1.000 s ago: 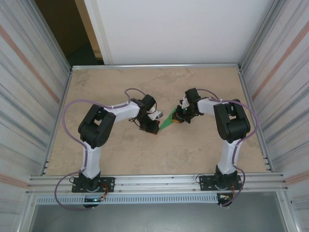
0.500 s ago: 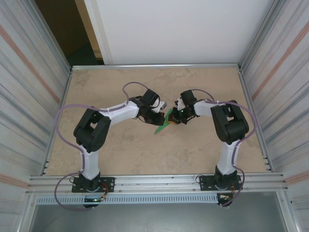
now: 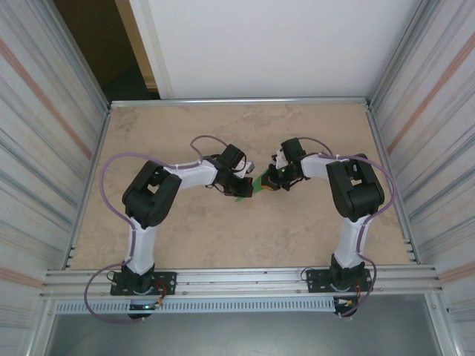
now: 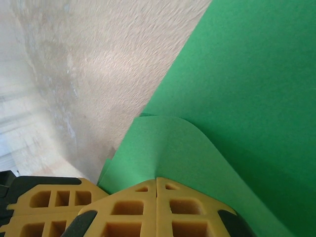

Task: Fold a paper plane with a square sheet of paper (pick it up from the middle)
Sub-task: Fold the wing for the fifth time at the center of the table.

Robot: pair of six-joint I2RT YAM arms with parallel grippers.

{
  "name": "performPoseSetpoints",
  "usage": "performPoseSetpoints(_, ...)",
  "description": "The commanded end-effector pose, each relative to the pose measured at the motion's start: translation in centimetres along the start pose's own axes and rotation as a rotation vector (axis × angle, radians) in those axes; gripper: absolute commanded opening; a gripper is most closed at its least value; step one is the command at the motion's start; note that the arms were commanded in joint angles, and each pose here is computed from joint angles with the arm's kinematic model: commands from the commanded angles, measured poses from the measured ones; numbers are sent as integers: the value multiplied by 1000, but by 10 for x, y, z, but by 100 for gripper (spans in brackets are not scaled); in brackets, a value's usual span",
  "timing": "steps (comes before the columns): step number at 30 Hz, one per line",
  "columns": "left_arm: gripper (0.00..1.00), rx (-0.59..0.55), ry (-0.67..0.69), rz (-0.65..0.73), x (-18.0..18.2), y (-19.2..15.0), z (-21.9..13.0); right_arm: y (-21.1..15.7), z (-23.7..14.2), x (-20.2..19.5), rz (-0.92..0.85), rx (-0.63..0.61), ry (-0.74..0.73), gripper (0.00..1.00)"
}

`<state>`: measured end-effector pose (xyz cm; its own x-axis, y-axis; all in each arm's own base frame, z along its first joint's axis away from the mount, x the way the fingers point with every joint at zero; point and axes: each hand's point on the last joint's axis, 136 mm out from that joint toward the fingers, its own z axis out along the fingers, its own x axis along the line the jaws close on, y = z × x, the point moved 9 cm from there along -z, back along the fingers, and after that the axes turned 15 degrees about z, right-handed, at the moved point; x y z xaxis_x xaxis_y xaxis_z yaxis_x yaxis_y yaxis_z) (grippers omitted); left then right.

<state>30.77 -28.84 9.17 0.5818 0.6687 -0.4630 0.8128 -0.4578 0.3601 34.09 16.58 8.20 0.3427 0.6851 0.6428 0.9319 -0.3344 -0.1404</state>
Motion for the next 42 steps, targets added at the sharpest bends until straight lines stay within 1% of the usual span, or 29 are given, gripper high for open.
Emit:
performPoseSetpoints(1,1,103,62,-107,19,-31,5,10,-9,-15,32,-31,-61,3)
performPoseSetpoints(4,0,102,52,-111,19,-32,3,16,-11,-21,41,-36,-66,3)
performPoseSetpoints(6,1,78,27,-100,14,-26,-2,16,-10,-23,37,-29,-74,3)
performPoseSetpoints(12,5,-89,-76,-3,-16,17,-37,1,0,-18,-2,28,-66,3)
performPoseSetpoints(14,6,-128,-75,9,-20,25,-44,-6,4,-12,-25,55,-57,3)
performPoseSetpoints(16,6,-133,-49,3,-17,28,-41,-12,7,-8,-42,73,-52,3)
performPoseSetpoints(19,5,-93,-17,-25,-7,26,-28,-18,10,-3,-57,88,-44,3)
performPoseSetpoints(23,3,-45,-33,-51,-1,20,-13,-19,12,-1,-57,97,-33,3)
performPoseSetpoints(27,2,24,3,-80,7,6,-5,-18,10,2,-59,87,-33,3)
performPoseSetpoints(30,1,82,50,-114,13,-5,-1,-13,1,3,-45,42,-41,6)
performPoseSetpoints(32,1,111,66,-129,16,-12,1,-10,-10,10,-44,-16,-51,7)
performPoseSetpoints(37,0,140,71,-142,18,-19,4,-4,-28,21,-59,-137,-118,10)
performPoseSetpoints(42,0,147,70,-149,19,-19,7,2,-26,20,-29,-156,-164,10)
